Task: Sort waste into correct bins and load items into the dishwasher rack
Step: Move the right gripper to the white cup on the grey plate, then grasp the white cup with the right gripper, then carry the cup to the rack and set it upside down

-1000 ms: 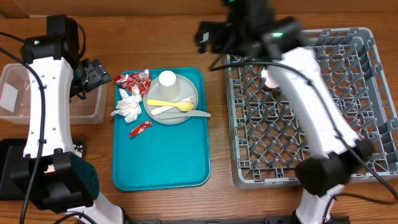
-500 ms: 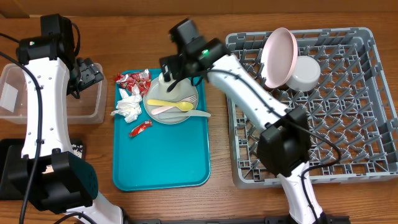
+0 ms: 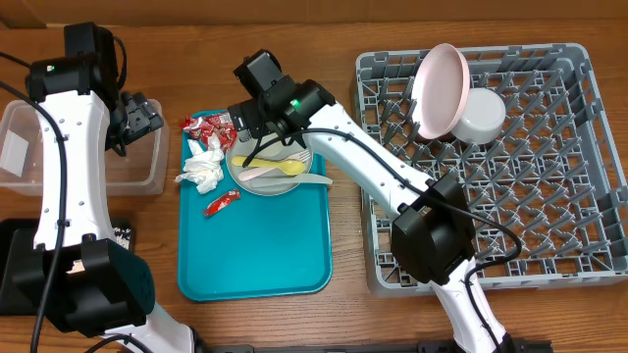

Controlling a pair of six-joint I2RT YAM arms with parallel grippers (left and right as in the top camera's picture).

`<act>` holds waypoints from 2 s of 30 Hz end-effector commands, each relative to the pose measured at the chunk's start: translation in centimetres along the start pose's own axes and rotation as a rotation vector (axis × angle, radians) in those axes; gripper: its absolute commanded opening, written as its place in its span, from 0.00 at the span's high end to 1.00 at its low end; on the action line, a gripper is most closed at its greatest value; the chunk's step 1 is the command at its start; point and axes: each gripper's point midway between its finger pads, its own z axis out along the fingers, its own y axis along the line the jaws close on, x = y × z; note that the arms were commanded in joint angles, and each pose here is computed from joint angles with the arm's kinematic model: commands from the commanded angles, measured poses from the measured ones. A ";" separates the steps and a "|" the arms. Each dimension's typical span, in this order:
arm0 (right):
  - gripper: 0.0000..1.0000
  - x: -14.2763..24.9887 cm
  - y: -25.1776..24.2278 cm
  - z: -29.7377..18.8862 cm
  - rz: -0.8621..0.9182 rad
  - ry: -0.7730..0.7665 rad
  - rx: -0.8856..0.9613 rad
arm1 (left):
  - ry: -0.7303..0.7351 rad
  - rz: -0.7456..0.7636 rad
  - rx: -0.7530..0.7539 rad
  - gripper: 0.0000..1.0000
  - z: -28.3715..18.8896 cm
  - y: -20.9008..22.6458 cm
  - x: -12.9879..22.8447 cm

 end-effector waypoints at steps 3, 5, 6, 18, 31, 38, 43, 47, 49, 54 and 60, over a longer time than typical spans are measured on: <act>0.00 0.6 -0.5 2.0 0.002 0.012 0.028 | -0.002 -0.007 -0.020 0.00 0.0 0.5 -0.2; 0.00 1.2 -0.6 2.6 0.020 0.027 0.030 | 0.001 -0.007 -0.021 0.00 0.0 0.5 -0.2; 0.00 1.5 -0.6 3.1 0.022 0.037 0.030 | 0.001 -0.006 -0.022 0.00 0.0 0.5 -0.2; 0.00 2.7 -0.4 5.0 0.031 0.070 0.020 | 0.003 -0.006 -0.022 0.00 0.0 0.5 -0.1; 0.13 3.5 -0.6 6.4 0.056 0.085 0.027 | 0.005 -0.005 -0.023 0.00 0.0 0.5 -0.1; 0.31 3.7 -0.6 6.4 0.066 0.093 0.030 | 0.005 -0.005 -0.023 0.00 0.0 0.5 -0.1; 0.46 3.8 -0.8 5.9 0.071 0.102 0.035 | 0.005 -0.005 -0.023 0.00 0.0 0.5 -0.1; 0.50 3.0 -1.1 4.7 0.078 0.088 0.034 | 0.005 -0.005 -0.024 0.00 0.0 0.5 -0.1; 0.53 2.1 -1.2 3.4 0.087 0.066 0.029 | 0.005 -0.005 -0.024 0.00 0.0 0.5 -0.1; 0.66 -0.5 -1.4 -0.9 0.155 0.000 0.012 | 0.005 -0.005 -0.024 0.00 0.0 0.5 -0.1; 0.67 -3.3 -2.6 -6.3 0.205 -0.081 -0.004 | 0.005 -0.005 -0.023 0.00 0.0 0.5 -0.1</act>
